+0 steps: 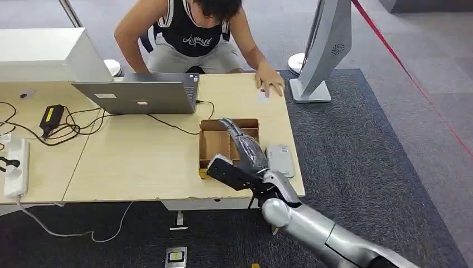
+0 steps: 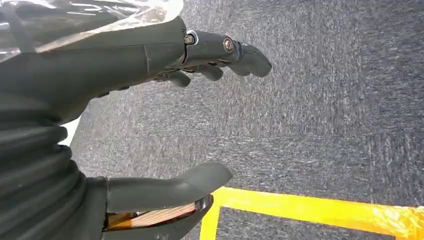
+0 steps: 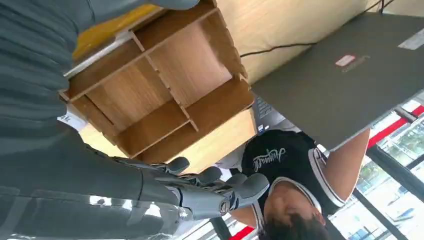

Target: Pass the card to the sensor for recognition and then transmit it.

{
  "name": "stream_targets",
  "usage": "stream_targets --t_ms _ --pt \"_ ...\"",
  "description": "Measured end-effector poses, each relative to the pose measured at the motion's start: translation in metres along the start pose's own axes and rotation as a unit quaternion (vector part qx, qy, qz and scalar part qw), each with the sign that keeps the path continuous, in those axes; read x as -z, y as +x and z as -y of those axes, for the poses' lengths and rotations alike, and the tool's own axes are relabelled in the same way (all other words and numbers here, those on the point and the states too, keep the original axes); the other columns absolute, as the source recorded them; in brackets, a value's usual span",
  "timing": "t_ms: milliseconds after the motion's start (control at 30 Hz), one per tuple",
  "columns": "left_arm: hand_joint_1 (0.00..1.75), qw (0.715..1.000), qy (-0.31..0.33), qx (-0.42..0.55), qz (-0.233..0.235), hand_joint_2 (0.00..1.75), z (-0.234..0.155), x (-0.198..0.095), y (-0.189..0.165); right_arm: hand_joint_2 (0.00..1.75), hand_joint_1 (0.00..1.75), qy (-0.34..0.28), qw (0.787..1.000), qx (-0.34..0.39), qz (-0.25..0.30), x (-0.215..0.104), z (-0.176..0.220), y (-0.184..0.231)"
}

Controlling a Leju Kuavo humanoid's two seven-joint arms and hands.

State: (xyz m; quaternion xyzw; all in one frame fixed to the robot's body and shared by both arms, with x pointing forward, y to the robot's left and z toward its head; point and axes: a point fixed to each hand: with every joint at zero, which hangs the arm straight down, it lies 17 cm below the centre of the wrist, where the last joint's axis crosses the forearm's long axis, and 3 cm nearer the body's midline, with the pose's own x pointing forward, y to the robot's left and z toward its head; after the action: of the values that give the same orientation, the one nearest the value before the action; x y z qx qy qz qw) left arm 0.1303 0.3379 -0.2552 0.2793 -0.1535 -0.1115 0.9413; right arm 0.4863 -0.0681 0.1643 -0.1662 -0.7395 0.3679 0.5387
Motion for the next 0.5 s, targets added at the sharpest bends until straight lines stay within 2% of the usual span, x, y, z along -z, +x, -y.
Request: stream_targets --t_ms 167,267,500 --pt "0.0 1.0 0.0 0.003 0.001 1.75 0.0 0.0 0.0 1.75 0.0 0.006 1.0 -0.018 0.008 -0.007 -0.007 0.006" --pt "0.0 1.0 0.0 0.005 0.001 1.75 0.0 0.0 0.0 1.75 0.0 0.005 0.999 -0.053 0.01 -0.009 -0.009 0.008" --pt "0.0 1.0 0.0 0.007 -0.004 1.75 0.0 0.0 -0.001 1.75 0.0 0.013 0.991 -0.132 -0.034 -0.014 -0.015 -0.012"
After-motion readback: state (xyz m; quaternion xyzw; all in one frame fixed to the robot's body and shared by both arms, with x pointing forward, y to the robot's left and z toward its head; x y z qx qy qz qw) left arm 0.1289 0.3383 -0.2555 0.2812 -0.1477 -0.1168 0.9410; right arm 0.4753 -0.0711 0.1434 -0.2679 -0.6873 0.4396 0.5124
